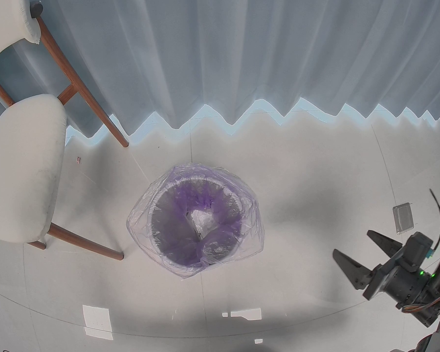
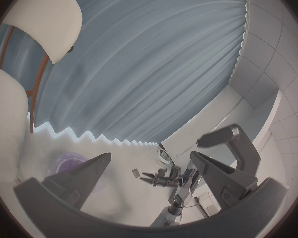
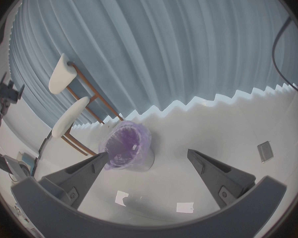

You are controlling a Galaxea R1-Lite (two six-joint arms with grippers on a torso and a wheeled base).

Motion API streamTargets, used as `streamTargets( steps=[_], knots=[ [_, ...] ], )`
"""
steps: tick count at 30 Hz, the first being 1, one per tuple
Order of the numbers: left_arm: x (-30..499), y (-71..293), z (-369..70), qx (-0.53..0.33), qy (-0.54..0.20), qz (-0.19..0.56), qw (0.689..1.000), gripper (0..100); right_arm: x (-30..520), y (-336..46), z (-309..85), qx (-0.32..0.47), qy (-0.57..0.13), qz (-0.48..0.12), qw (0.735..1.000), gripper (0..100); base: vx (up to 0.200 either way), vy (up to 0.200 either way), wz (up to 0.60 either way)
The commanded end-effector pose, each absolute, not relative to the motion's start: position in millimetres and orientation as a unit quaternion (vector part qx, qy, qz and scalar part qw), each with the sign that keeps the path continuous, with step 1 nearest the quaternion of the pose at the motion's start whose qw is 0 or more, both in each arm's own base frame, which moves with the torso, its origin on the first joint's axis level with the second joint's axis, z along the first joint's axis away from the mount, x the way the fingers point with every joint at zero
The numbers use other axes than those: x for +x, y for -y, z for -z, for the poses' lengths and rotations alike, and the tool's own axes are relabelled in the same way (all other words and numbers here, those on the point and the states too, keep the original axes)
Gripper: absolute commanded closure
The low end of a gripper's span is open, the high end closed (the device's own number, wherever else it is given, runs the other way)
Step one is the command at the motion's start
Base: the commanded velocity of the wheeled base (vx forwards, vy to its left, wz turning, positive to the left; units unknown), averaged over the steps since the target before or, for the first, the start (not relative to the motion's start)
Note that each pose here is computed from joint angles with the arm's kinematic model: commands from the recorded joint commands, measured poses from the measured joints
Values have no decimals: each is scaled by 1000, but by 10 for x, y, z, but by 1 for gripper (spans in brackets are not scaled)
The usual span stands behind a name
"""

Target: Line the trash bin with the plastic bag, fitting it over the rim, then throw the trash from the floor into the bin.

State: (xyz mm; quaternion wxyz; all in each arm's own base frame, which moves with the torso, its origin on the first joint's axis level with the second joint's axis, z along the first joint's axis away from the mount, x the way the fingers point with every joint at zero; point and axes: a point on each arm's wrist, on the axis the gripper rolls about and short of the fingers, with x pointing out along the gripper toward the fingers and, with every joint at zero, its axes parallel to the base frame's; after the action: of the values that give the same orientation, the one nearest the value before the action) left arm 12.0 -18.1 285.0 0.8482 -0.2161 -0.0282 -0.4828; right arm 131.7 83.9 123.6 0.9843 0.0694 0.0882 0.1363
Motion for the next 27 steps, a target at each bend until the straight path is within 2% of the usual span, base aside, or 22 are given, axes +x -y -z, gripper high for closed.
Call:
streamTargets(
  steps=[1,5,9,13,16,20,22,23,26,27],
  knots=[
    [-542,423,-2029,-136,-2,521,842,0,613,-227,-1512,81,30,-62,994,0,0,0,0],
    [-623,456,-1723,-122,-85,572,807,0,357,-55,-1364,60,17,-9,998,0,0,0,0],
    [-649,425,-1606,-171,-128,586,782,0,63,65,-1105,37,-10,63,997,0,0,0,0],
    [-597,411,-1521,-196,-146,581,777,0,-157,91,-904,20,5,119,993,0,0,0,0],
    [-597,410,-1520,-199,-149,581,775,0,-156,89,-853,33,-10,121,992,0,0,0,0],
    [-753,453,-1782,-240,-181,573,763,0,-155,88,-847,45,-12,119,992,0,0,0,0],
    [-803,436,-1953,-264,-205,579,744,0,-152,75,-847,44,-14,89,995,0,0,0,0],
    [-803,382,-2036,-265,-219,598,724,0,-150,63,-845,44,-16,64,997,0,0,0,0],
    [-759,166,-2199,-252,-273,682,630,0,-148,28,-846,37,-19,-14,999,0,0,0,0],
    [-753,125,-2178,-247,-282,698,610,0,-149,20,-846,35,-20,-33,999,0,0,0,0]
  ],
)
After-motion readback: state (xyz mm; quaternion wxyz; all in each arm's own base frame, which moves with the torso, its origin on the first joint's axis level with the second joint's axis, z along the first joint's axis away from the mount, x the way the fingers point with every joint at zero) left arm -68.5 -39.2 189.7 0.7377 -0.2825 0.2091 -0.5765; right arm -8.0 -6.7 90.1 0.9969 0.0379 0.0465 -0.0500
